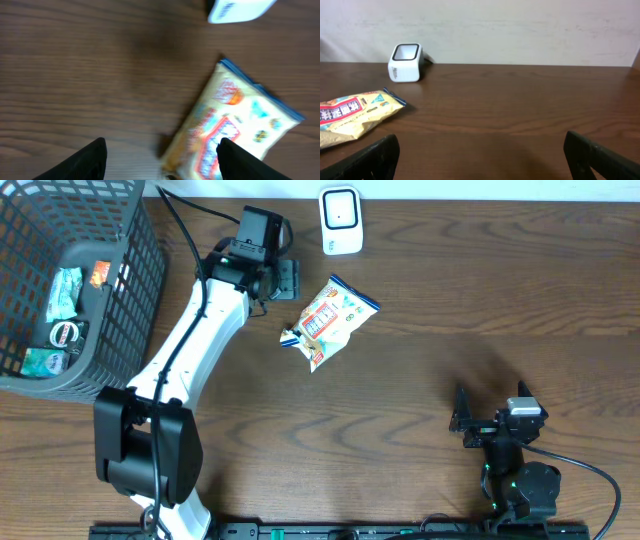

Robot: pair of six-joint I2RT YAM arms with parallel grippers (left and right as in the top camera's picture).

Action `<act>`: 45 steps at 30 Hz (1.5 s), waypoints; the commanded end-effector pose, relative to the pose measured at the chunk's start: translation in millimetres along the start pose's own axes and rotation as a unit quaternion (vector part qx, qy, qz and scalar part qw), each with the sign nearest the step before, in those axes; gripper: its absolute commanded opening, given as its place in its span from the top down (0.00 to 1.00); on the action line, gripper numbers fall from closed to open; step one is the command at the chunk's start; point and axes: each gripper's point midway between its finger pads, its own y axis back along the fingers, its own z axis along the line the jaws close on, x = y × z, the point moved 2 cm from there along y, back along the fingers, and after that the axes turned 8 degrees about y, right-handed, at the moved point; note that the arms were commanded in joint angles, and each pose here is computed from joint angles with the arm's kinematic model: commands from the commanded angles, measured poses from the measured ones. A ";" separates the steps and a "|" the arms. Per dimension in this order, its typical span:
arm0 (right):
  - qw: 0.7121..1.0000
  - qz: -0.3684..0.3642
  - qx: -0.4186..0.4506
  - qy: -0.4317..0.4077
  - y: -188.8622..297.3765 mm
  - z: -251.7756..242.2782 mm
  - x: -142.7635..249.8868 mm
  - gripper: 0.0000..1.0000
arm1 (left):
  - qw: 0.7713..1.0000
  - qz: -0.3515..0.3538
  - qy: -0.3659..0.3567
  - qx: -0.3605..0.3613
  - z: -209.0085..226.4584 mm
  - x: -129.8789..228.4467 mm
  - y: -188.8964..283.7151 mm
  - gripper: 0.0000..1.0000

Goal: Scan the item barcode

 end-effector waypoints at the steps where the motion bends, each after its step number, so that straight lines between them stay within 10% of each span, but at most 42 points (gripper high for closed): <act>1: 1.000 0.001 0.001 0.004 0.2 -0.2 0.8 0.01 | 0.998 0.047 -0.044 0.021 -7.8 19.5 -21.5 0.29; 21: 1.000 0.001 0.001 0.004 0.2 -0.2 0.8 0.01 | 0.942 0.308 -0.061 0.118 -70.2 149.6 -22.0 0.32; 39: 1.000 0.001 0.001 0.004 0.2 -0.2 0.8 0.01 | 0.969 0.187 -0.083 0.137 -95.7 97.6 29.3 0.36; 45: 1.000 0.001 0.001 0.004 0.2 -0.2 0.8 0.01 | 0.978 0.121 -0.080 0.154 -109.2 71.5 24.4 0.64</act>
